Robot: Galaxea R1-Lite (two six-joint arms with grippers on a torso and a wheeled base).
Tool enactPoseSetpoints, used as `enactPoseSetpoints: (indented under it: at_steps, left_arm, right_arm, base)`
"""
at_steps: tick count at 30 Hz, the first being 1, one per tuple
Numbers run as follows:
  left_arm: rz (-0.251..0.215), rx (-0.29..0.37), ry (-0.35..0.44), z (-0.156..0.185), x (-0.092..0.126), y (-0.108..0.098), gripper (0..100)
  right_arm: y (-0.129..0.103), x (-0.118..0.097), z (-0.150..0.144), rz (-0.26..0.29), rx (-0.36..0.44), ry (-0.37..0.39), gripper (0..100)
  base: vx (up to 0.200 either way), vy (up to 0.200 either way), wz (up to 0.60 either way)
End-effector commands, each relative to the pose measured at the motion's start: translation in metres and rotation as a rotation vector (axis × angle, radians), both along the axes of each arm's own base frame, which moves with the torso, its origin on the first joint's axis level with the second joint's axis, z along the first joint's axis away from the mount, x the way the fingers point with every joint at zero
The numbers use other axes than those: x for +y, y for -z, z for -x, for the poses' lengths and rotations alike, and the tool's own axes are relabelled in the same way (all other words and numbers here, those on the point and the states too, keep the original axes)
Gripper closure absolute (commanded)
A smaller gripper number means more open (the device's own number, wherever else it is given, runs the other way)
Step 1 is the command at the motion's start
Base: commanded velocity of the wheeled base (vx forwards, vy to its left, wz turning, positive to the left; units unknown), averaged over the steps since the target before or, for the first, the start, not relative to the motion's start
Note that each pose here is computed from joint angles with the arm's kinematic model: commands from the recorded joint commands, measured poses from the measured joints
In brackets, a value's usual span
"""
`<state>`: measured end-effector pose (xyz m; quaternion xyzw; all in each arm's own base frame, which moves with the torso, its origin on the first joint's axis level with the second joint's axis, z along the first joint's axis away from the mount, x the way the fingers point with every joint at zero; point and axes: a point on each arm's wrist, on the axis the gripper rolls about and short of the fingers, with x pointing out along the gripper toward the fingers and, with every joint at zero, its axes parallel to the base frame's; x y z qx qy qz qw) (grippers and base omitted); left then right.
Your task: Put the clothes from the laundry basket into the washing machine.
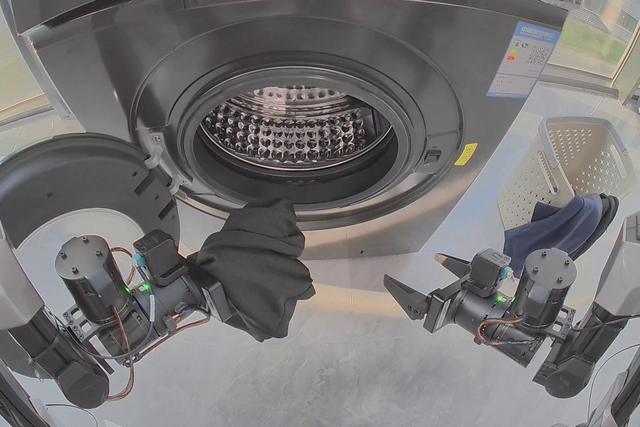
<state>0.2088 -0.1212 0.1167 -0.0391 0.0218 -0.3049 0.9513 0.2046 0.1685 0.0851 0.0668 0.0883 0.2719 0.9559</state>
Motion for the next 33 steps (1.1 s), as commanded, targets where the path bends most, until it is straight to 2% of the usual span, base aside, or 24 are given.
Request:
enactPoseSetpoints:
  at_steps: [1, 5, 13, 15, 19, 22, 26, 33]
  left_arm:
    - [-0.005, 0.009, -0.001, -0.002, -0.001, 0.003, 100]
    - [-0.002, 0.003, 0.000, -0.003, -0.002, 0.002, 100]
    - [0.006, -0.014, 0.000, -0.006, -0.006, -0.001, 100]
    - [0.016, -0.029, -0.003, -0.017, -0.013, -0.002, 100]
    - [0.036, -0.060, -0.030, -0.052, -0.035, 0.003, 100]
    - [0.062, -0.081, -0.079, -0.073, -0.046, 0.005, 100]
    - [0.090, -0.083, -0.072, -0.088, -0.061, 0.011, 100]
    - [0.152, -0.155, -0.085, -0.126, -0.087, 0.012, 100]
  right_arm:
    - [0.004, 0.002, 0.002, 0.011, 0.014, -0.011, 0]
    - [0.010, 0.001, 0.009, 0.035, 0.042, -0.032, 0]
    - [0.021, 0.001, 0.034, 0.092, 0.101, -0.112, 0]
    - [0.020, 0.009, 0.043, 0.091, 0.099, -0.159, 0]
    - [0.024, 0.012, 0.047, 0.099, 0.112, -0.180, 0]
    - [0.026, 0.013, 0.047, 0.105, 0.119, -0.182, 0]
    - [0.028, 0.015, 0.046, 0.107, 0.121, -0.181, 0]
    - [0.034, 0.017, 0.045, 0.124, 0.137, -0.179, 0]
  base:
    - [0.200, 0.000, 0.00]
    - [0.200, 0.000, 0.00]
    - [0.000, 0.000, 0.00]
    - [0.000, 0.000, 0.00]
    - [0.000, 0.000, 0.00]
    - [0.000, 0.000, 0.00]
    - [0.000, 0.000, 0.00]
    - [0.000, 0.000, 0.00]
